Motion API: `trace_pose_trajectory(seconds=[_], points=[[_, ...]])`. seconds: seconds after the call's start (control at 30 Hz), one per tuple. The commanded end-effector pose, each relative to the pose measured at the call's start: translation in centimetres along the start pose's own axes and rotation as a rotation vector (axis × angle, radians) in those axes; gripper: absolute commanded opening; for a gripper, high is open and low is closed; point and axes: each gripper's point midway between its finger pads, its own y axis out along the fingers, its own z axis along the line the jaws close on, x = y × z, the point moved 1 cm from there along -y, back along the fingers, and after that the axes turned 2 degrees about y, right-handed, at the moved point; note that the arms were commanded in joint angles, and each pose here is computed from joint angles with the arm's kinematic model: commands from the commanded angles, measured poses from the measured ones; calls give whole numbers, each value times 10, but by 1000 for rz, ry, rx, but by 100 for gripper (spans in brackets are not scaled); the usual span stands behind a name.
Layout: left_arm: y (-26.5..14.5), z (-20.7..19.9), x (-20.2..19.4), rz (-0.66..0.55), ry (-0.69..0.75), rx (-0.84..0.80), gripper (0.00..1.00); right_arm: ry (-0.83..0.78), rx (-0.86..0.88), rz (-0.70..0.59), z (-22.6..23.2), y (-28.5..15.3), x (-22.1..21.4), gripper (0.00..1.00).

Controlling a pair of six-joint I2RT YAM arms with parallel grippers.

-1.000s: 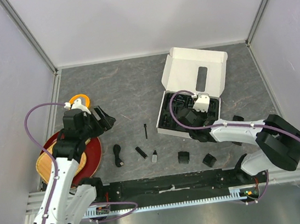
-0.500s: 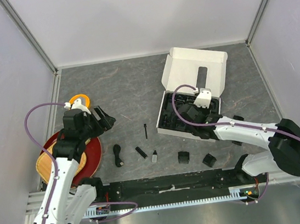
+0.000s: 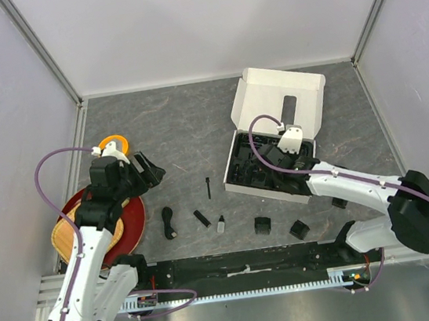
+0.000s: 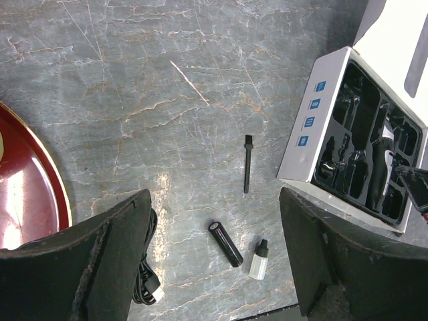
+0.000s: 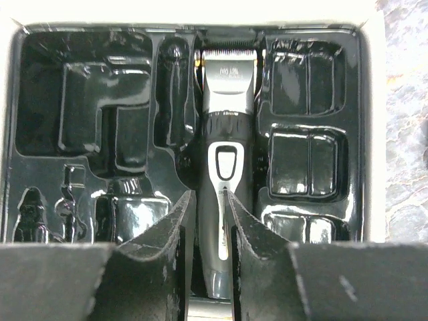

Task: Sort the hair-cutting tools

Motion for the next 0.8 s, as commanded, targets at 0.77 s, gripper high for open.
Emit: trace_pose_trajectory(seconds=[0.77], points=[[-2,-3,5,-26,34,-18,86,-45,82,70,15,-26,30,45]])
